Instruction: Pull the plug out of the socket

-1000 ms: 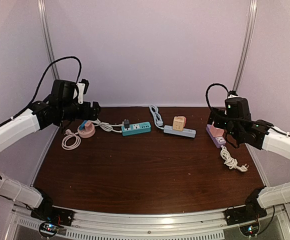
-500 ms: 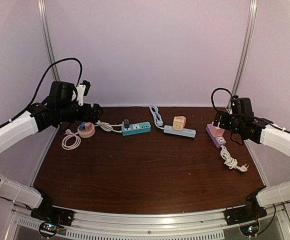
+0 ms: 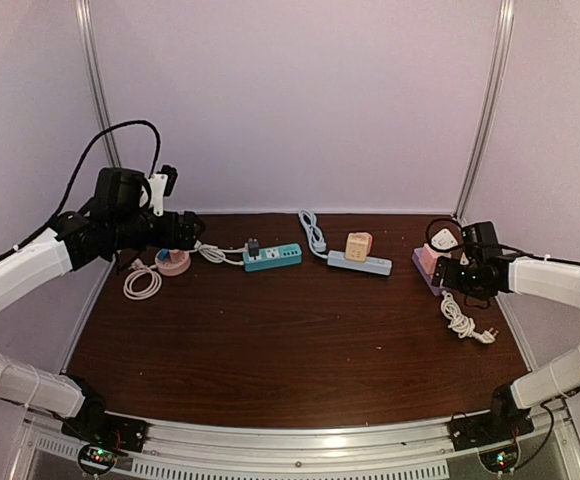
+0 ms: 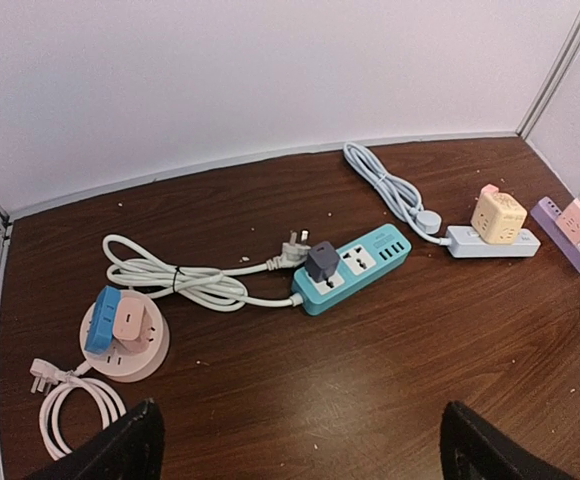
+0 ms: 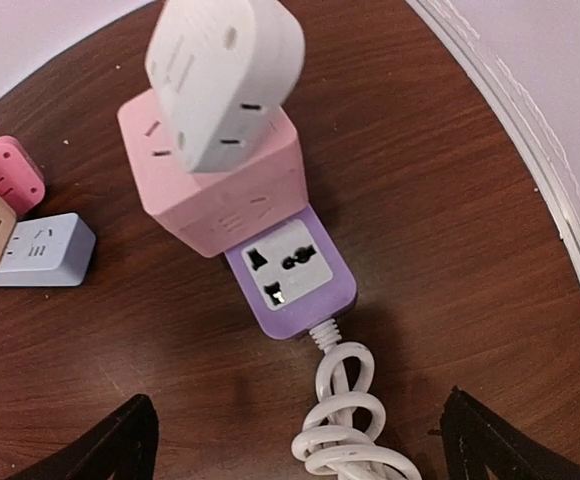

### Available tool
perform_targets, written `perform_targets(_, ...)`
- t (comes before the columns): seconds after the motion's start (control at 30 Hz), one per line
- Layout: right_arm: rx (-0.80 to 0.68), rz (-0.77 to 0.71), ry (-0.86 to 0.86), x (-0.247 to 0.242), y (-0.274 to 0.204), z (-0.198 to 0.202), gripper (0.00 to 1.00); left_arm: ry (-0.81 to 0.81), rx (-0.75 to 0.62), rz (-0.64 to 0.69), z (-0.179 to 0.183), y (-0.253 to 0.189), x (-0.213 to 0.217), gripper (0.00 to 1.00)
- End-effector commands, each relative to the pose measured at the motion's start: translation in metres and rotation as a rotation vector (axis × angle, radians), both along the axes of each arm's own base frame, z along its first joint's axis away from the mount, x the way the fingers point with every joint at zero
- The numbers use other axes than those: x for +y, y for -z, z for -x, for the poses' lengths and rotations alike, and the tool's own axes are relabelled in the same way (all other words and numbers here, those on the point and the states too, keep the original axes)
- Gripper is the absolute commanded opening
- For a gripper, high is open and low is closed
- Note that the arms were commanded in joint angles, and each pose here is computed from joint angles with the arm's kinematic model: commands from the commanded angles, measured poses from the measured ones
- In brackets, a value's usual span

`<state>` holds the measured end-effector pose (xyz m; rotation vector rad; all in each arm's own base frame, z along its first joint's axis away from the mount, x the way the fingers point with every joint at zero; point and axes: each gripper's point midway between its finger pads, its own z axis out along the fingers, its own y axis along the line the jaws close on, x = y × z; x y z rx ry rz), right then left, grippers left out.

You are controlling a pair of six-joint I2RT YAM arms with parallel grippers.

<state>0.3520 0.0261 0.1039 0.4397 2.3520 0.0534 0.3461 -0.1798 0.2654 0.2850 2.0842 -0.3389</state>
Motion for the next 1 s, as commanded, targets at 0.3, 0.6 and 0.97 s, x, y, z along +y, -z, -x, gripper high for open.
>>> perform_targets(0.3, 0.161, -0.061, 0.066, -0.011, 0.055, 0.032, 0.93, 0.006, -0.018, 0.033, -0.012, -0.006, -0.008, 0.97)
perform_targets(0.6, 0.234, -0.097, 0.004, 0.006, 0.078, 0.043, 0.65, 0.009, -0.021, 0.027, -0.012, -0.007, -0.008, 0.98)
perform_targets(0.97, 0.246, -0.075, -0.166, 0.068, 0.069, 0.062, 0.29, -0.002, -0.004, 0.014, -0.012, -0.001, -0.006, 0.98)
